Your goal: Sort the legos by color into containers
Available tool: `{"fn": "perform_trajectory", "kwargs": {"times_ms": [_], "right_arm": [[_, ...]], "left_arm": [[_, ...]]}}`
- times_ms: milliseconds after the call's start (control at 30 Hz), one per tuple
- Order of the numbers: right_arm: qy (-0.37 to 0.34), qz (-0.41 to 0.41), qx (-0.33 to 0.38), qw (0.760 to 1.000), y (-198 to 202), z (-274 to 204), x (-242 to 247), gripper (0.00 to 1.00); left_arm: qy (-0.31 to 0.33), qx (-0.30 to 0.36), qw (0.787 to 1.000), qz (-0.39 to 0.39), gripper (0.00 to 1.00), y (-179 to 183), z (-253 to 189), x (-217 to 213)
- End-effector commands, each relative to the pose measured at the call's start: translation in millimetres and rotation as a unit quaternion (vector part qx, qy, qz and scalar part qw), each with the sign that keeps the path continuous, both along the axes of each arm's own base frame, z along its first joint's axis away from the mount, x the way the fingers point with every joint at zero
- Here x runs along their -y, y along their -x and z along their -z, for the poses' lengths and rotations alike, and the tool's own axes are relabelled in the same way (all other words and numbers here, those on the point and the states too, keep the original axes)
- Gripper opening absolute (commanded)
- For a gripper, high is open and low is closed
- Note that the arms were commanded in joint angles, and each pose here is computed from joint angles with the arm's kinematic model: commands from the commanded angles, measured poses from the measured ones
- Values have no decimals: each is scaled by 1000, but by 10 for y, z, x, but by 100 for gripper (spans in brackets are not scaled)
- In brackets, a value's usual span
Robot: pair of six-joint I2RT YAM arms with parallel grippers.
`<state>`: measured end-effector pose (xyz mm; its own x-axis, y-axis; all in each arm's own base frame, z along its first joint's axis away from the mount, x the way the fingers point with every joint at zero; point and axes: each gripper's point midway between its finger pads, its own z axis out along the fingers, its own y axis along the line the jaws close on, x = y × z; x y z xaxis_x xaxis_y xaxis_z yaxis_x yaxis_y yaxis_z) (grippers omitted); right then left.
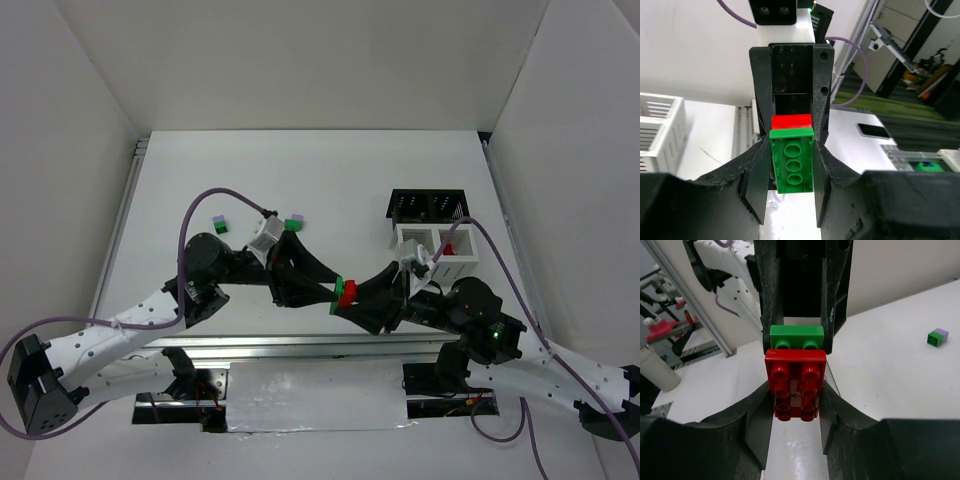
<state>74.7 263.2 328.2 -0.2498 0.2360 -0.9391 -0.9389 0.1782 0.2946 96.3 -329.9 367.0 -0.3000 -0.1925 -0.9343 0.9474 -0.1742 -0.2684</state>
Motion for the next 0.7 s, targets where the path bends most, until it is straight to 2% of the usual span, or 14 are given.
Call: {"fn": "perform_trajectory", "kwargs": {"times_ms": [0,67,300,367,400,433,467,500,533,567,633,667], "right_arm": [[-47,45,30,997,-137,-204,98,0],[-37,73,27,996,-260,-112,145,0],[0,124,2,992,-674,168,277,0],[13,179,-35,983,-928,307,376,0],[18,243,-56,968,-1178,367,540,0],[48,307,-105,945,-1417,560,684,0],[43,442,-168,880,-1756,702,1096,0],[55,528,-206,822,-1984,853,1498,0],[112,576,-259,767,-2083,1121,1739,0],[110,615,-289,725,-2147,1208,1953,0],[128,661,-327,664,-2209,1388,2305,0],[122,673,-331,650,-2208,1403,2377,0]], "left_arm": [[27,52,998,-25,0,7,-164,-95],[10,48,997,-52,0,-77,-81,-114],[10,42,989,-140,0,-457,-23,-318],[7,29,985,-172,0,-583,0,-350],[-5,18,982,-188,0,-643,60,-362],[-14,8,978,-208,0,-715,91,-378],[-16,-2,970,-241,0,-829,65,-414],[-25,-3,967,-253,0,-875,83,-427],[-48,-20,963,-266,0,-919,187,-446],[-50,-28,955,-291,0,-1002,160,-483],[-66,-39,949,-306,0,-1050,219,-512],[-69,-47,946,-315,0,-1080,240,-525]]}}
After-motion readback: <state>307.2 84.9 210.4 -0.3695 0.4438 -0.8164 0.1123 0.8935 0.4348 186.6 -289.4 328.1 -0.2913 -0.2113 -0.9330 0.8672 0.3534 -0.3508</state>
